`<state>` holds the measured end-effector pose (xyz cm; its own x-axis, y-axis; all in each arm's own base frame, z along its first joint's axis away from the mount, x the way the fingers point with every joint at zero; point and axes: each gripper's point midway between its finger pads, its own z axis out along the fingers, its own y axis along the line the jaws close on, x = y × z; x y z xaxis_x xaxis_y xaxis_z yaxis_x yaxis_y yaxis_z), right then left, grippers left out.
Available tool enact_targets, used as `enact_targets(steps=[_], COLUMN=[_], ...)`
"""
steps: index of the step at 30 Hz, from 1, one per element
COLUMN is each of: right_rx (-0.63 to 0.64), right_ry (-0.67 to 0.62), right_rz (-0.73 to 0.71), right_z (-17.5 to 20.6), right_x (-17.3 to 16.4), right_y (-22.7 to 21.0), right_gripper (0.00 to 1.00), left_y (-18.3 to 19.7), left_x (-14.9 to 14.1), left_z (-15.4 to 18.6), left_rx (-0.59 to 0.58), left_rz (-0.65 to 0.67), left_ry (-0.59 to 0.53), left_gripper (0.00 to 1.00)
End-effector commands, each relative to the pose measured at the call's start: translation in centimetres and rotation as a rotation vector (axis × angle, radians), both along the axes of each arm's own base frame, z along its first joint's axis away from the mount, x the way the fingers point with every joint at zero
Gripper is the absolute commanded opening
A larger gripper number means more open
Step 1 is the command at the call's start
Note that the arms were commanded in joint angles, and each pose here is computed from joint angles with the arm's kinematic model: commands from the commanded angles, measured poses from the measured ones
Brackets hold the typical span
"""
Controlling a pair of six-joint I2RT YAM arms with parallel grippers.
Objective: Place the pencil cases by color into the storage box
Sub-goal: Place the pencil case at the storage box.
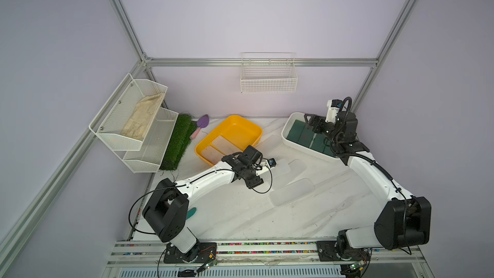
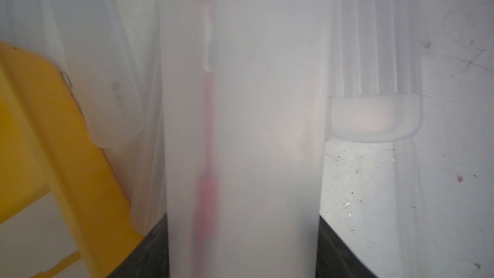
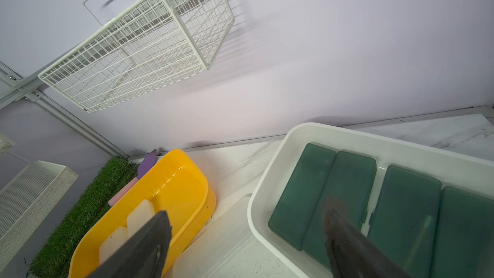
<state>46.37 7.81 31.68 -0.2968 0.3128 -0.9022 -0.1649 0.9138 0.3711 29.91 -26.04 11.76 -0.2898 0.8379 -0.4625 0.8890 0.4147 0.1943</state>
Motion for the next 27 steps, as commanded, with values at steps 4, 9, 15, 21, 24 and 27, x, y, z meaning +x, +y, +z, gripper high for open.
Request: enact_targets(steps=[4, 9, 15, 21, 24, 27], right_rx=[-0.034, -0.041, -0.054, -0.079, -0.085, -0.093], right_ry=[-0.083, -0.093, -0.1, -0.15, -0.183, -0.216], right_rz=[0.023, 0.047, 0.109, 0.178, 0.227, 0.283], right_z=[1.7, 1.6, 0.8, 0.9, 0.9, 0.8], right_x=[-0.8, -1.1, -1.8, -3.4, -4.2, -5.2], right_y=[1.2, 2.2, 4.6, 7.0, 8.2, 9.7], right_gripper=[0.9, 0.9, 0.9, 0.9, 0.9, 0.9], left_y=[2.3, 3.4, 4.9, 7.6, 8.5, 9.6], left_x=[5.0, 6.6, 8.3, 10.2, 10.9, 11.9], left_z=[3.8, 5.3, 7.4, 8.1, 7.9, 7.6], left_rx=[-0.095, -0.139, -0.181, -0.233, -0.237, -0.246], left_rz=[0.249, 0.366, 0.502, 0.662, 0.711, 0.777], left_ry=[-0.093, -0.108, -0.126, -0.1, -0.087, -0.075], left_gripper=[0.67, 0.67, 0.67, 0.68, 0.68, 0.67])
